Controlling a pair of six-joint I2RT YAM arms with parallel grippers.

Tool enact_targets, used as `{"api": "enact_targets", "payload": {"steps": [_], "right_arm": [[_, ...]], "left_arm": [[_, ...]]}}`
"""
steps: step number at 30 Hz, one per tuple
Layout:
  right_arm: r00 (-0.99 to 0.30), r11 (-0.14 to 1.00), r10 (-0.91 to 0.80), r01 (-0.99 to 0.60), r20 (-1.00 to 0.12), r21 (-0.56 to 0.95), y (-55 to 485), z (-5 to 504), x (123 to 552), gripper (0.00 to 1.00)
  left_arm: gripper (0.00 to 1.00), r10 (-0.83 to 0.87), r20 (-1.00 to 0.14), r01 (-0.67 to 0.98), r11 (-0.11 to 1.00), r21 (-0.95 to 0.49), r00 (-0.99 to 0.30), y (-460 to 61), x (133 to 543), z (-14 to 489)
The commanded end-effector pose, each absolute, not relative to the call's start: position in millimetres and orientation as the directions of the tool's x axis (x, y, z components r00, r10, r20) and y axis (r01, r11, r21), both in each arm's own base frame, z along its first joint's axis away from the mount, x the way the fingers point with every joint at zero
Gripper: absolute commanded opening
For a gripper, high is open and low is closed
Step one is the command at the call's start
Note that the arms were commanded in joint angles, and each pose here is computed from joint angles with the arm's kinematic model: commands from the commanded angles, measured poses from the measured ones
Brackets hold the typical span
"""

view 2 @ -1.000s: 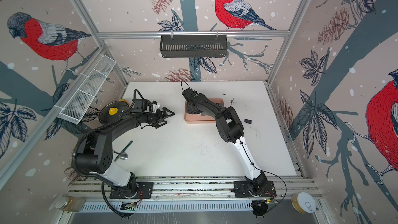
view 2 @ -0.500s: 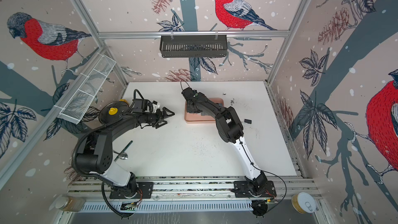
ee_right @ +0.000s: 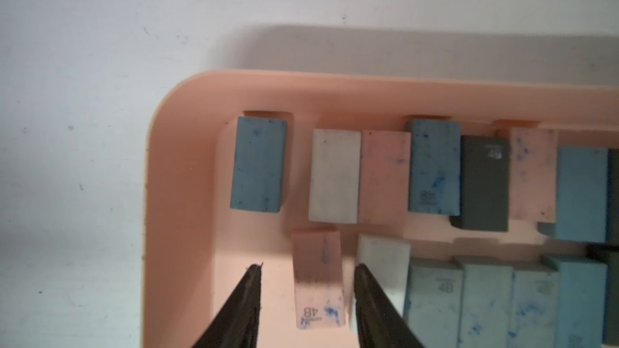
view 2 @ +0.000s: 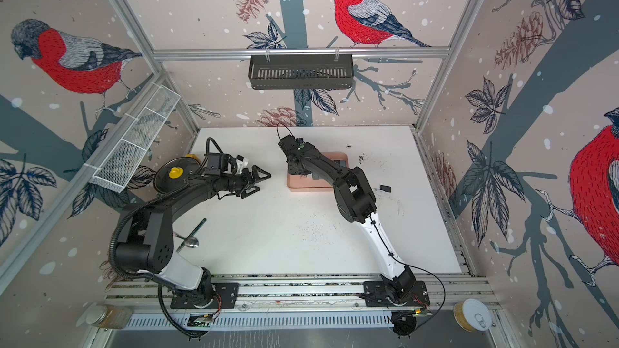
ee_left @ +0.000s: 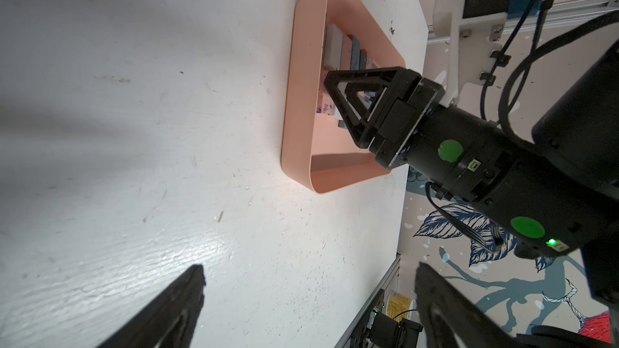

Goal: Put the eraser in the storage box
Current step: Place the eraser in the storage box.

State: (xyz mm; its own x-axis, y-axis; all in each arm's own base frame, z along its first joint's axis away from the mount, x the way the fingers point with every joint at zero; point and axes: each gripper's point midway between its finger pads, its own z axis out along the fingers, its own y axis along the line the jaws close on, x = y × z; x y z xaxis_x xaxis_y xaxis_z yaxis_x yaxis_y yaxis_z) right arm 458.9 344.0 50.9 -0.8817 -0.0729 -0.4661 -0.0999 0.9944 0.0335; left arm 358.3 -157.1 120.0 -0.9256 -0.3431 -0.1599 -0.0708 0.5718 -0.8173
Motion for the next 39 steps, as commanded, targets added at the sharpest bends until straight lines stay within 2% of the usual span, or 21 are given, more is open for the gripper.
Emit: {"api": "enact_targets", "payload": {"steps": [1, 9, 15, 26, 39], "right_arm": [[-0.867, 0.995, -0.096, -0.09, -0.488, -0.036, 333.3, 61.8, 460.4, 0.57], [-0.865, 0.988, -0.135, -0.08, -0.484, -0.133, 321.4, 52.4, 458.6, 0.77], [-0.867, 0.982, -0.154, -0.08, -0.474, -0.172, 317.9, 42.9, 458.9, 0.86], [-0.871, 0.965, -0.184, -0.072, -0.456, -0.252, 309.5, 28.0, 458.1, 0.89], [-0.863, 0.955, -0.176, -0.033, -0.473, -0.294, 294.2, 44.2, 456.3, 0.89]], "left_arm": [[0.97, -0.347, -0.185, -0.048, 0.566, -0.823, -0.919, -155.7, 362.1, 125.2], [0.97, -0.358, -0.182, -0.058, 0.566, -0.822, -0.916, -152.8, 363.4, 125.1], [0.97, -0.363, -0.177, -0.065, 0.564, -0.823, -0.915, -151.5, 363.6, 123.8], [0.97, -0.368, -0.169, -0.073, 0.56, -0.825, -0.914, -149.8, 363.7, 122.1], [0.97, -0.371, -0.172, -0.07, 0.558, -0.827, -0.913, -149.2, 364.1, 124.0]]}}
